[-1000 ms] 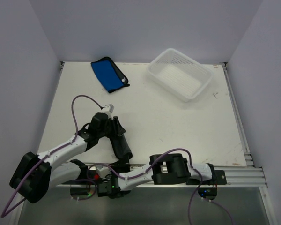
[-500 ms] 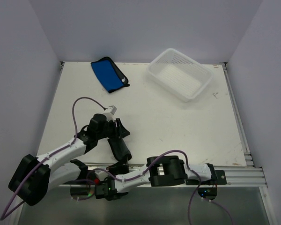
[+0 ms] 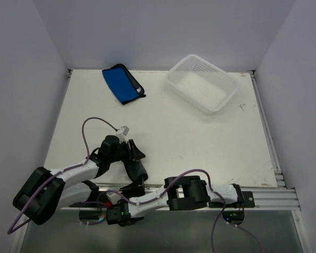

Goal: Roll the towels
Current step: Roll the towel

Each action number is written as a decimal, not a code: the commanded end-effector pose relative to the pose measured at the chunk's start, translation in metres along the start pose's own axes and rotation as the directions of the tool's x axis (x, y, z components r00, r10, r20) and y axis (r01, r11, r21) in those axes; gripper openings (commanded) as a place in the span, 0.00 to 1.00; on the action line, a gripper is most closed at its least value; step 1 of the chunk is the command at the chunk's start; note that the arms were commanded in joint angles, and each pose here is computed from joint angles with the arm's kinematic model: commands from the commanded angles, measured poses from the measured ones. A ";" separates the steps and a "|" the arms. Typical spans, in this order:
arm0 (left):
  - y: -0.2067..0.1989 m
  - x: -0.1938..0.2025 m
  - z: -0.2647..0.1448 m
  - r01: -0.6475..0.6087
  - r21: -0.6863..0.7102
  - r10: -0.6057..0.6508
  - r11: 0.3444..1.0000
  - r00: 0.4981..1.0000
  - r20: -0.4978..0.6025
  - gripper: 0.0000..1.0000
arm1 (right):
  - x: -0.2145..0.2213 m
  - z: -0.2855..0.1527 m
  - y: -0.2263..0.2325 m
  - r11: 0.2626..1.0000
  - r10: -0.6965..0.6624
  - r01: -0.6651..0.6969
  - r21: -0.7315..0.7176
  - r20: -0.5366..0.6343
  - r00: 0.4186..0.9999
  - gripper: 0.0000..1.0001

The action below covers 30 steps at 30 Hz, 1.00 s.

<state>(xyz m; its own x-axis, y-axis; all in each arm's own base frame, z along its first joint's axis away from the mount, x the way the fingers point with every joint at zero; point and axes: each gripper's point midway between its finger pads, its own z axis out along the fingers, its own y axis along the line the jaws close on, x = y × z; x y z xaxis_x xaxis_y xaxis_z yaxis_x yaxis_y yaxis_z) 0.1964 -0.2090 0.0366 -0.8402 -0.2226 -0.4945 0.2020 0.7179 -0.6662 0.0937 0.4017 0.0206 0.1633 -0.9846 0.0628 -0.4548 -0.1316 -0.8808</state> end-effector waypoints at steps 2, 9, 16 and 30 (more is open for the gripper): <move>0.028 0.023 0.000 0.083 -0.089 -0.085 0.993 0.996 -0.015 0.47 | 0.003 -0.003 0.048 0.979 0.066 -0.063 -0.192 0.006 0.998 0.10; 0.046 0.032 -0.002 0.108 -0.133 -0.107 0.985 0.994 0.019 0.47 | -0.003 -0.016 0.018 0.935 0.320 -0.303 -0.187 0.068 0.945 0.50; 0.053 0.037 -0.005 0.122 -0.143 -0.117 0.982 0.992 0.045 0.46 | 0.007 -0.030 -0.019 0.809 0.584 -0.568 -0.150 0.104 0.805 0.62; 0.059 0.040 -0.006 0.127 -0.153 -0.119 0.980 0.991 0.059 0.46 | 0.031 -0.058 -0.050 0.488 0.871 -0.836 -0.251 0.071 0.487 0.66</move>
<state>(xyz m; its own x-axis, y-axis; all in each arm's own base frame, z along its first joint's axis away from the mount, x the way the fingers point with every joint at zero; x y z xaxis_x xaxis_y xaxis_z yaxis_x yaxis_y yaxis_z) 0.2009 -0.2000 0.0328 -0.7755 -0.3794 -0.5046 0.1339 0.6823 -0.7187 0.0771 0.3679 0.0706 -0.1751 -0.7381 -0.6516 -0.5803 0.6120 -0.5373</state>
